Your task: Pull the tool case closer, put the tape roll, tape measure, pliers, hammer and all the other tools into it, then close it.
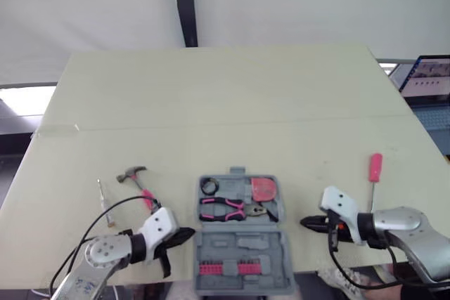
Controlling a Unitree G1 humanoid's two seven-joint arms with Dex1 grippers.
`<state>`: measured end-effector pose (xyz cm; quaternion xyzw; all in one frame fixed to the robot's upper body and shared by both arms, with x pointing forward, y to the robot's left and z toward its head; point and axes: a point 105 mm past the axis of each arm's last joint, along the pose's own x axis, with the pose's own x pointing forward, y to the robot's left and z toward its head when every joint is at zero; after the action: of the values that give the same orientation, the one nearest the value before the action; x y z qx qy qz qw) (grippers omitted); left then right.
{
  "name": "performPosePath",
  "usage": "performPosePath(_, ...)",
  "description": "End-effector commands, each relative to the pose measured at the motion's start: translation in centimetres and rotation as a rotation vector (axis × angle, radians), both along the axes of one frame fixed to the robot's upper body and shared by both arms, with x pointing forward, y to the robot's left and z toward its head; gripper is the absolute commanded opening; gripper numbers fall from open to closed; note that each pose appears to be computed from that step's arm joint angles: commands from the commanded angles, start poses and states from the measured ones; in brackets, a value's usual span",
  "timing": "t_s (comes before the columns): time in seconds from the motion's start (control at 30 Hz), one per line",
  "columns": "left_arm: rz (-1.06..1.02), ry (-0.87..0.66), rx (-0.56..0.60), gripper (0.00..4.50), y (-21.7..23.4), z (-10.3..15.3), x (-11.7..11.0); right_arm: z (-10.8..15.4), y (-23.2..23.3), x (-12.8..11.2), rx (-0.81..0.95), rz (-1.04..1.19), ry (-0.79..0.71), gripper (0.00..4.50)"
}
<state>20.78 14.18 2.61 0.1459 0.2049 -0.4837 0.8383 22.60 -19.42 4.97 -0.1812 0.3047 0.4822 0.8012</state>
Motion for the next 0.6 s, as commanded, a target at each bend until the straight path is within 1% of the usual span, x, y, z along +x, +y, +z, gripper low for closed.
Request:
performPosePath(0.03, -0.021, -0.032, -0.010, 0.05, -1.0, 1.2, 0.5, 0.1, 0.7, -0.2, 0.007, 0.017, -0.003, 0.03)
performPosePath(0.23, -0.032, -0.032, -0.008, 0.05, -1.6, 2.1, 0.9, 0.3, 2.2, -0.5, 0.041, 0.050, 0.003, 0.03)
performPosePath(0.6, -0.026, -0.003, 0.020, 0.05, -1.2, 2.1, 0.0, 0.2, 3.9, -0.3, 0.063, 0.087, 0.019, 0.03)
